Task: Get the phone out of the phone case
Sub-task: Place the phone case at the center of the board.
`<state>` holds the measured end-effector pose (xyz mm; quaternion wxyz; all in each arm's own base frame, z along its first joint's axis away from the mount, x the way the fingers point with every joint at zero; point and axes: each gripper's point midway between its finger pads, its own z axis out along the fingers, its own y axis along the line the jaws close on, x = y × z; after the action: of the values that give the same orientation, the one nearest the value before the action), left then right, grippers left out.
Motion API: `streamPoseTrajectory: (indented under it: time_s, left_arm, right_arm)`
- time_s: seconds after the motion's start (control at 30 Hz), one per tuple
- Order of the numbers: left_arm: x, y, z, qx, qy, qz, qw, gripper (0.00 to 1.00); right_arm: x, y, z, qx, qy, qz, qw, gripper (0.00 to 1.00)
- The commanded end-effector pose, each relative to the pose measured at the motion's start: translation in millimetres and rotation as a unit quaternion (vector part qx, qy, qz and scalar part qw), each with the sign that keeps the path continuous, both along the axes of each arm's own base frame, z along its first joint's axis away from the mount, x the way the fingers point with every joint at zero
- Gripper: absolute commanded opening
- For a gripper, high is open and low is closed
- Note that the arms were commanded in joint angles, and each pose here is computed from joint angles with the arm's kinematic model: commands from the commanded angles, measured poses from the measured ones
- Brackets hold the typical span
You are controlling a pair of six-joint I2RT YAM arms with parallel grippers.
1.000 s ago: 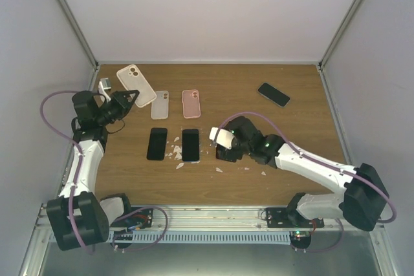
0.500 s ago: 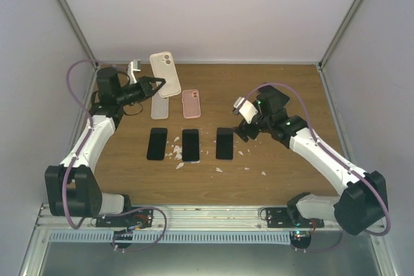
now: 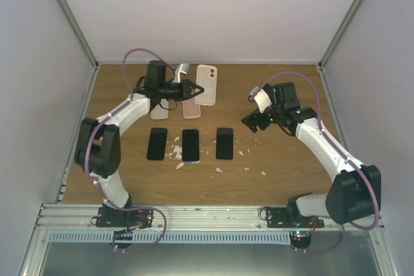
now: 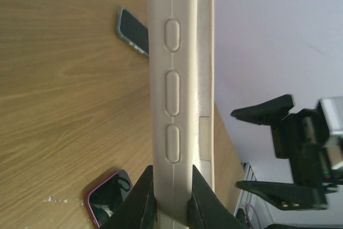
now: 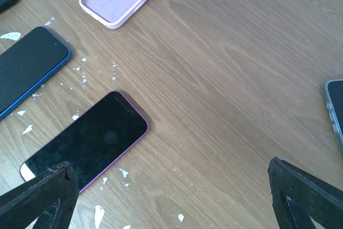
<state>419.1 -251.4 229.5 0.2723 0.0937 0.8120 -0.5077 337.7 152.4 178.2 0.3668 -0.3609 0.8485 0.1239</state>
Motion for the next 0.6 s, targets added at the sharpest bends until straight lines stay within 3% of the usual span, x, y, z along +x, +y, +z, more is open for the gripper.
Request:
streamPoseTrajectory:
  time_s: [0.0,0.37,0.57]
  left_arm:
    - [11.0,-32.4,-24.3,0.006,0.000,-0.022,1.000,0.00]
    - [31.6,-65.9,-89.2,0.008,0.064,-0.016,0.998,0.00]
    - [41.4,-77.4,-124.4,0.042,0.097,0.006,0.994,0.00]
  right_arm:
    - [9.9,-5.6,7.7,0.023,0.011,-0.012,1.000,0.97]
    - [8.7,-23.2,-7.6,0.043,0.031,-0.036,0.998,0.99]
    - [9.9,-19.7,-15.1,0.049,0.042,-0.030,0.997,0.99]
